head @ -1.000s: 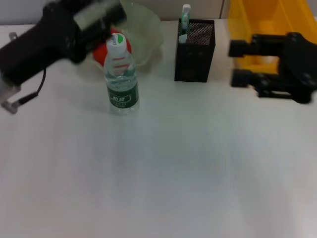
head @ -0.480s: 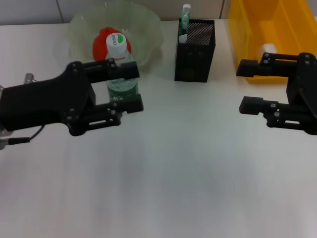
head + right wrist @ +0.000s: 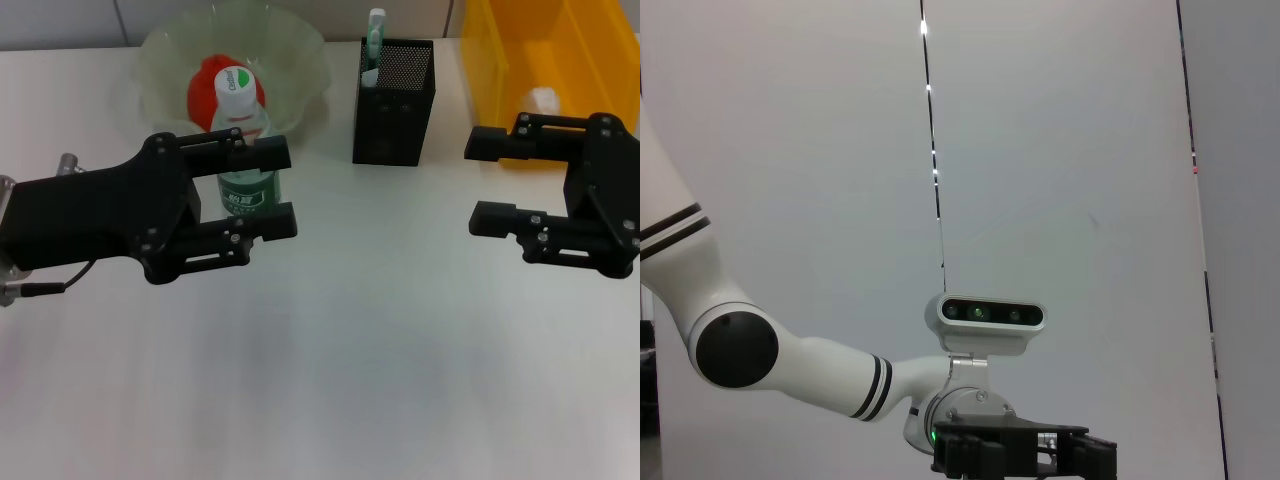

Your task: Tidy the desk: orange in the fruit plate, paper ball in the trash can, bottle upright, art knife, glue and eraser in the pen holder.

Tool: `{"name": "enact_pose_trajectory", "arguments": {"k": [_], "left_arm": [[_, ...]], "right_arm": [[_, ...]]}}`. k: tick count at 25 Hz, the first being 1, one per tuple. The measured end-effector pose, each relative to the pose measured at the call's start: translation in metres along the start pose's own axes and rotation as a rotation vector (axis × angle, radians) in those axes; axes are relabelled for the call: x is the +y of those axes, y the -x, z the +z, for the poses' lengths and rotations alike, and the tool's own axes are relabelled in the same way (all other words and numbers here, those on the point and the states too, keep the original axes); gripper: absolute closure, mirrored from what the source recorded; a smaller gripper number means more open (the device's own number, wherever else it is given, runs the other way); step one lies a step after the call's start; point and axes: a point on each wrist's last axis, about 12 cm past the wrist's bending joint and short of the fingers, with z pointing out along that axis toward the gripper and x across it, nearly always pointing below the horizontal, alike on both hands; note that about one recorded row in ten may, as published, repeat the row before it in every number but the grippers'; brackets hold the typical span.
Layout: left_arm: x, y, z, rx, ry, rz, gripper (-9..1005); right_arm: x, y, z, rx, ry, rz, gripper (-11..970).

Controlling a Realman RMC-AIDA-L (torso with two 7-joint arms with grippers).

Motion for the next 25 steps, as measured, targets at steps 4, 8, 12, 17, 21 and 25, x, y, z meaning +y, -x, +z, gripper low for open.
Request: {"name": "enact_pose_trajectory", "arguments": {"k": [4, 8, 12, 17, 21, 25], "left_arm": [[-0.001, -0.001, -0.002, -0.003, 0.006, 0.001, 367], [-0.001, -0.001, -0.001, -0.007, 0.006, -0.004, 367], [0.000, 0.001, 0.002, -0.009, -0.003, -0.001, 367], [0.003, 0.004, 0.004, -0.005, -0.012, -0.009, 367], [0.001, 0.002, 0.005, -0.013, -0.011, -0.015, 367], [0.002, 0.003, 0.006, -0.017, -0.011, -0.008, 370]], "right_arm": [[0.001, -0.008, 0.002, -0.018, -0.001, 0.002, 345], [-0.002, -0.011, 0.007, -0.034, 0.008, 0.001, 344], [-0.002, -0.011, 0.007, -0.036, 0.007, -0.018, 344], [-0.003, -0.014, 0.007, -0.036, -0.009, -0.024, 345], [-0.004, -0.016, 0.006, -0.036, -0.024, -0.022, 345], [-0.004, -0.016, 0.005, -0.043, -0.031, -0.022, 344]]}}
